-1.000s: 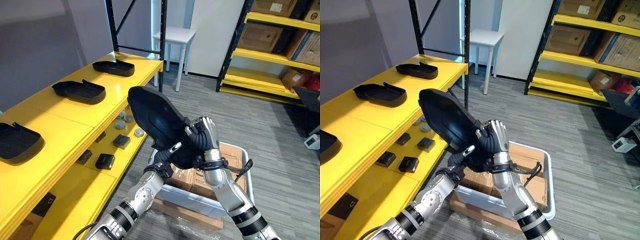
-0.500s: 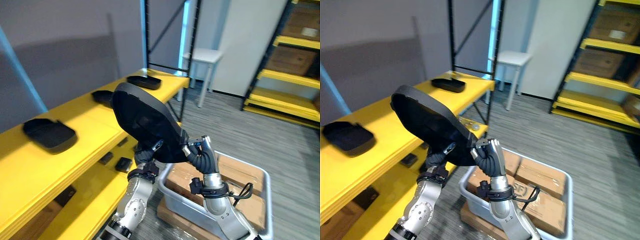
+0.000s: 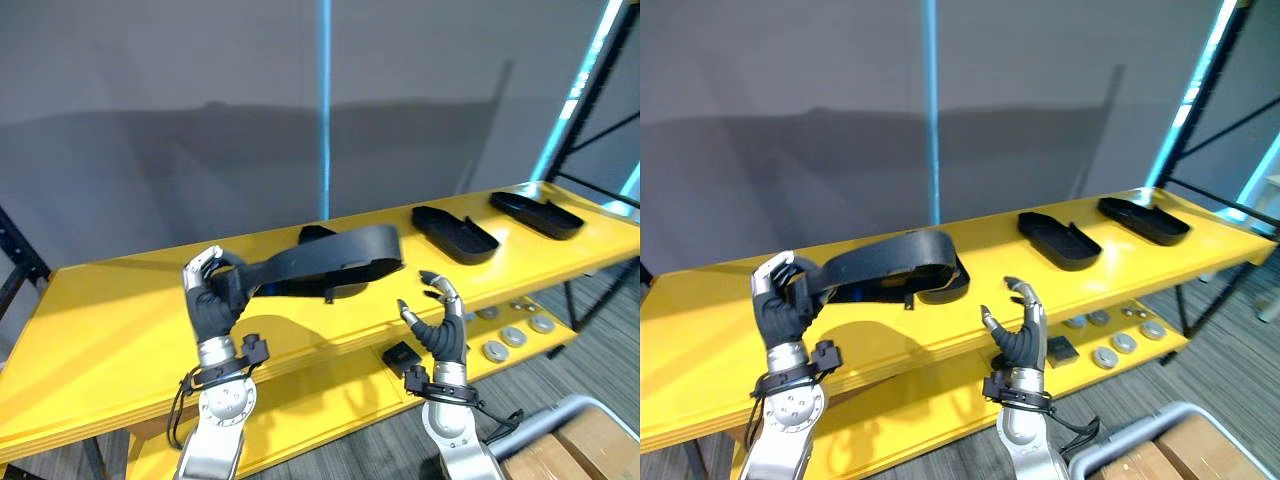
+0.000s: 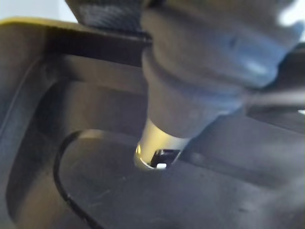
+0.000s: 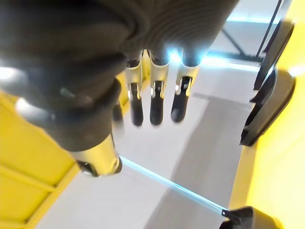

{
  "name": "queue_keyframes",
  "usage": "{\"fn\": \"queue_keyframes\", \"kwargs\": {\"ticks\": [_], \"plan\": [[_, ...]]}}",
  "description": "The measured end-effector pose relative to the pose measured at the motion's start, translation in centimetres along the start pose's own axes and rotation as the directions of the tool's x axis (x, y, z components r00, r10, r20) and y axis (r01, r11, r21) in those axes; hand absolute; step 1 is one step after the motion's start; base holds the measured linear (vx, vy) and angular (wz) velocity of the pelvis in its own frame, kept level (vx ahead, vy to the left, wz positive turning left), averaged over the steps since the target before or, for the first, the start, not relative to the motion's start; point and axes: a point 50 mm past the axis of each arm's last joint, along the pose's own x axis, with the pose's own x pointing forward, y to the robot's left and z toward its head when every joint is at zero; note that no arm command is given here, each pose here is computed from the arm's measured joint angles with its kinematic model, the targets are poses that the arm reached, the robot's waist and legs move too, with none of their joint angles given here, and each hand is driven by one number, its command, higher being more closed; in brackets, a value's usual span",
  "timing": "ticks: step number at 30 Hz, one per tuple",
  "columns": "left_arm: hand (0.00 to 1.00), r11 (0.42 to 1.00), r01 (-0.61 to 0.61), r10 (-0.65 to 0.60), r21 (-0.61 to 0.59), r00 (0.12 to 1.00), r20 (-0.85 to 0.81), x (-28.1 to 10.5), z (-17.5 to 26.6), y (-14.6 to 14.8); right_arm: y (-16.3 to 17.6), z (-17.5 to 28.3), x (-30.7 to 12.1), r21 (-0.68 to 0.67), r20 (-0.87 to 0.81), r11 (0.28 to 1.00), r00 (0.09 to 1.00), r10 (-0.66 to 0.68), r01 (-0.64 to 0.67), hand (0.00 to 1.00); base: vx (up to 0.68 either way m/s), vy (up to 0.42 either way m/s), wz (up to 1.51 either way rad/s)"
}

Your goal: Walk over and take plastic housings, then place them on the shelf

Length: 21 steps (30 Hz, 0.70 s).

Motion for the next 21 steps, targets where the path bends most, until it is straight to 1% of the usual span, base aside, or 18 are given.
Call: {"fn": "queue_keyframes", "kwargs": {"ticks": [3,5,7,9,10,11,12,13,14,16,17,19,20,21], "plan": [[1.0,0.996,-0.031,0.032,0.079,0.999,-0.004,0.1,-0.6,1.2,-1.7,-0.8,0.2,-0.035,-0.026,0.997,0.997,-0.068,0.067,0.0,0.19,-0.186,0.85],[1.0,0.992,-0.057,0.064,0.112,0.996,-0.058,-0.8,-1.3,1.9,-3.6,-1.7,-0.6,-0.091,-0.061,0.991,0.993,-0.1,0.094,0.0,0.22,-0.217,0.63],[1.0,0.987,-0.076,0.086,0.141,0.994,-0.068,-1.0,-1.6,2.7,-4.6,-1.8,-1.4,-0.113,-0.072,0.99,0.993,-0.091,0.082,0.0,0.2,-0.161,0.34],[1.0,0.986,-0.092,0.104,0.141,0.991,-0.084,-1.0,-1.8,3.3,-4.9,-1.2,-1.4,-0.105,-0.053,0.992,0.995,-0.08,0.074,0.0,0.13,-0.089,0.12],[1.0,0.988,-0.106,0.119,0.111,0.986,-0.114,-1.0,-2.0,3.7,-5.0,-0.8,-1.5,-0.09,-0.048,0.994,0.997,-0.068,0.063,0.0,0.08,-0.034,0.24],[1.0,0.992,-0.118,0.123,0.044,0.98,-0.156,-1.1,-2.3,3.8,-5.1,-0.8,-1.6,-0.072,-0.058,0.996,0.997,-0.051,0.047,0.0,0.08,-0.021,0.33],[1.0,0.992,-0.126,0.126,0.015,0.977,-0.171,-1.1,-2.3,3.9,-5.1,-0.9,-1.5,-0.068,-0.061,0.997,0.997,-0.043,0.039,0.0,0.06,0.01,0.43],[1.0,0.989,-0.137,0.123,-0.055,0.971,-0.204,-1.1,-2.5,4.1,-5.1,-0.9,-1.5,-0.06,-0.065,0.998,0.998,-0.025,0.021,0.0,0.03,0.045,0.52],[1.0,0.977,-0.153,0.113,-0.146,0.961,-0.252,-1.1,-2.9,4.5,-5.3,-1.1,-1.5,-0.055,-0.075,0.998,0.997,-0.008,0.004,0.0,0.03,0.069,0.65],[1.0,0.955,-0.191,0.122,-0.227,0.95,-0.288,-1.1,-3.3,5.3,-6.0,-1.3,-1.3,-0.073,-0.081,0.997,0.997,-0.009,0.003,0.0,0.02,0.086,0.56],[1.0,0.936,-0.224,0.134,-0.27,0.94,-0.315,-0.9,-4.0,6.3,-6.7,-1.5,-0.9,-0.077,-0.079,0.997,0.997,-0.006,0.0,0.0,0.02,0.111,0.31],[1.0,0.922,-0.256,0.144,-0.29,0.923,-0.358,-0.6,-5.4,7.5,-7.1,-1.7,-0.7,-0.085,-0.079,0.996,0.997,-0.009,0.002,0.0,-0.03,0.249,0.25],[1.0,0.921,-0.258,0.143,-0.292,0.921,-0.363,-0.4,-5.5,7.6,-7.2,-1.7,-0.6,-0.082,-0.08,0.997,0.997,-0.011,0.005,0.0,-0.07,0.335,0.26],[1.0,0.915,-0.273,0.144,-0.298,0.909,-0.392,0.4,-6.6,8.8,-7.5,-1.9,-0.6,-0.073,-0.094,0.997,0.995,-0.02,0.013,0.0,-0.06,0.314,0.12]]}}
